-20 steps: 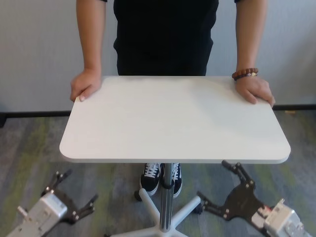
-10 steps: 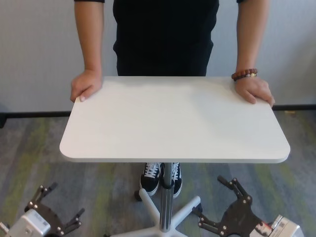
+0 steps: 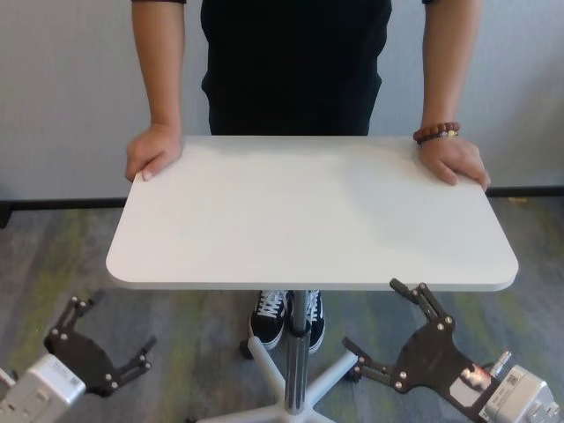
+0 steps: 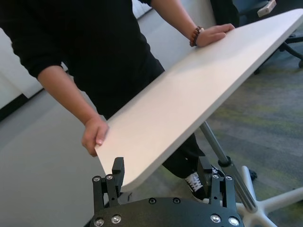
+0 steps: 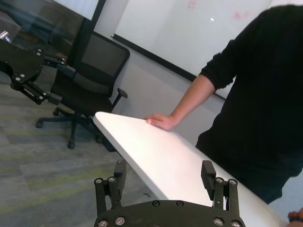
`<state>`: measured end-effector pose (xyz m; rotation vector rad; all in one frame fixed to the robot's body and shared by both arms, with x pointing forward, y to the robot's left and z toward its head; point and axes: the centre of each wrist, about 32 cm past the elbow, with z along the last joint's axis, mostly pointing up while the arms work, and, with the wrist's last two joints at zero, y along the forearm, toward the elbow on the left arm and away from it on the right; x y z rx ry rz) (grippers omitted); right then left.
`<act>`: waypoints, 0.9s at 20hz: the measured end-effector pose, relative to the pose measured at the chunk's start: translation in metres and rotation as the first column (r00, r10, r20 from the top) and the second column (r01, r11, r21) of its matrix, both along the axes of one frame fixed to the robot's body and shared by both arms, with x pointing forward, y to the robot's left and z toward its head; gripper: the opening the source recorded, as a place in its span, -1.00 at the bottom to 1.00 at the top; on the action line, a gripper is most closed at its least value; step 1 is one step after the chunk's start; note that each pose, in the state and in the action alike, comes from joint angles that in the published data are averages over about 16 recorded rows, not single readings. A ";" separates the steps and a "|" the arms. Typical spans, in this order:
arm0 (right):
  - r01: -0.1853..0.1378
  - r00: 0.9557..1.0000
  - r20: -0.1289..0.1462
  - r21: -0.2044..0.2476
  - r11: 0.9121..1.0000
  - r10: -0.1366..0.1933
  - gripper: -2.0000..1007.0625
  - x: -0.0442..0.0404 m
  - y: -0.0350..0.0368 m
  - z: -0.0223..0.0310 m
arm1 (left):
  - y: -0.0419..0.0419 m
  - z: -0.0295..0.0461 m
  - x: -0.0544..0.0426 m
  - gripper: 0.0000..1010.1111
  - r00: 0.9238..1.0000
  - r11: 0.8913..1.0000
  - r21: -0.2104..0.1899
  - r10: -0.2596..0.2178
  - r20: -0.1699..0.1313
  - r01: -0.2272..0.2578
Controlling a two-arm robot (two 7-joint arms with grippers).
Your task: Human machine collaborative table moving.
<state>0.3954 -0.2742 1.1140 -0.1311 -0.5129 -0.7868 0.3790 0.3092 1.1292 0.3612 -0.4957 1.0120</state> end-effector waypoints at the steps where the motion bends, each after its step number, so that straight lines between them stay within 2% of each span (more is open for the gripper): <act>1: -0.001 1.000 0.009 -0.002 1.000 0.001 0.99 0.0006 0.0003 0.0029 | -0.0001 0.0022 -0.0003 0.98 1.000 1.000 -0.002 0.000 0.009 0.000; 5: -0.006 0.999 0.039 -0.009 1.000 0.006 0.99 0.0015 0.0026 0.0136 | 0.0003 0.0111 -0.0037 0.98 0.999 1.000 -0.011 0.002 0.042 -0.002; 8: -0.007 0.999 0.050 -0.011 1.000 0.008 0.99 -0.0007 0.0065 0.0195 | 0.0018 0.0158 -0.0090 0.98 0.998 1.000 -0.016 0.003 0.056 -0.002; 18: 0.017 0.998 0.068 -0.013 1.000 -0.016 0.99 -0.0203 0.0240 0.0345 | 0.0083 0.0225 -0.0269 0.98 0.997 1.000 -0.023 -0.008 0.072 0.009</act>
